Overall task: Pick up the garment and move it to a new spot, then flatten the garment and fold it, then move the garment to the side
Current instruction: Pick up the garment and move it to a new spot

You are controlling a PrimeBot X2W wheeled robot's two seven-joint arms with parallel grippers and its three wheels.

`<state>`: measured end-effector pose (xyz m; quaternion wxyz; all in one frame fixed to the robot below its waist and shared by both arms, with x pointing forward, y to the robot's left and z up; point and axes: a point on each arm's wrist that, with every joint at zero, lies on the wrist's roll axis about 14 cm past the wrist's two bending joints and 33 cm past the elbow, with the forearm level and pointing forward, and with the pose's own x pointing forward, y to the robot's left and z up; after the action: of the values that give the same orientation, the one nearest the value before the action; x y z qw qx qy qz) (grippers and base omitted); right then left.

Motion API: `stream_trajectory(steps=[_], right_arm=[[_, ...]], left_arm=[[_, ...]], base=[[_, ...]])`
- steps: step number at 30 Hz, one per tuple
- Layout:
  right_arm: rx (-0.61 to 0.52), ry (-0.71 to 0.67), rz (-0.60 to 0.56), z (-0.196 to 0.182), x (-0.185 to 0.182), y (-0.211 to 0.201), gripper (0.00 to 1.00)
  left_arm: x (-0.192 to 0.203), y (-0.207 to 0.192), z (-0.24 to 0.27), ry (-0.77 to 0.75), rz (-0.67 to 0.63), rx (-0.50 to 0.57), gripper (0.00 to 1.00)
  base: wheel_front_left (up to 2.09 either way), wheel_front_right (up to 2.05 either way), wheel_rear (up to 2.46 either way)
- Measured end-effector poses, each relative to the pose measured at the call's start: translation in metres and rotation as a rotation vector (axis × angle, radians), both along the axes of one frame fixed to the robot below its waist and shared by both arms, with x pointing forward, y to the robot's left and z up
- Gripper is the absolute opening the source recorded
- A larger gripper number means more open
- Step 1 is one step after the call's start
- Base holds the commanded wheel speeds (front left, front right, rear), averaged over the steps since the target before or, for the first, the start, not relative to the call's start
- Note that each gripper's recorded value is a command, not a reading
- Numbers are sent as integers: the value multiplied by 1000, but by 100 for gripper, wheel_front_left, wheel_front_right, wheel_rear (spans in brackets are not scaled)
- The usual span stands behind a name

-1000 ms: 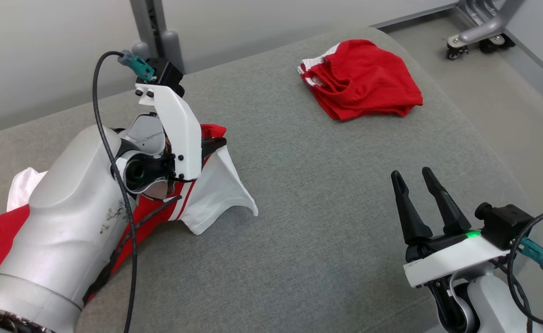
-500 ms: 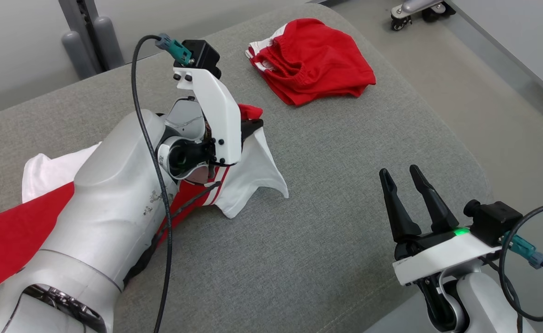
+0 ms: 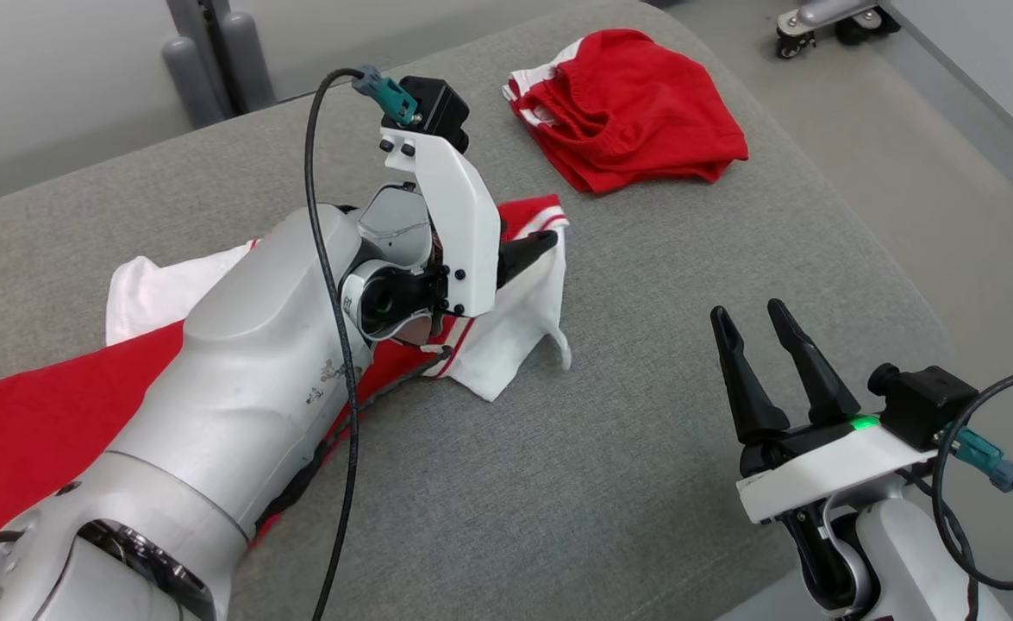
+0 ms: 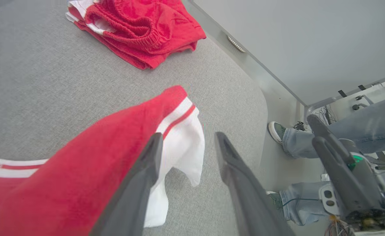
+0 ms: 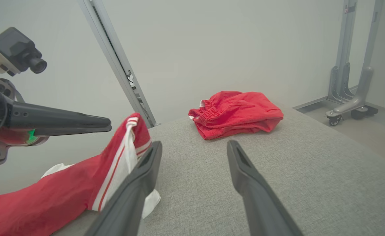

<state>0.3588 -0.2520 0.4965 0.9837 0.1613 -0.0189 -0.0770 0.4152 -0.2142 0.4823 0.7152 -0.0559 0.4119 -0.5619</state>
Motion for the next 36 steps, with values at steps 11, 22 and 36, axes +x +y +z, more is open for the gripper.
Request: stream_trajectory(steps=[11, 22, 36], right_arm=[[-16, -28, 75, 7, 15, 14, 100], [-33, -45, 160, 10, 32, 32, 100], [-62, -48, 251, 9, 32, 57, 100]], left_arm=[[30, 46, 32, -119, 107, -44, 100], [79, 143, 56, -362, 423, -130, 100], [83, 264, 63, -653, 841, -206, 100]], base=[[0, 0, 0], [0, 0, 0], [0, 0, 0]])
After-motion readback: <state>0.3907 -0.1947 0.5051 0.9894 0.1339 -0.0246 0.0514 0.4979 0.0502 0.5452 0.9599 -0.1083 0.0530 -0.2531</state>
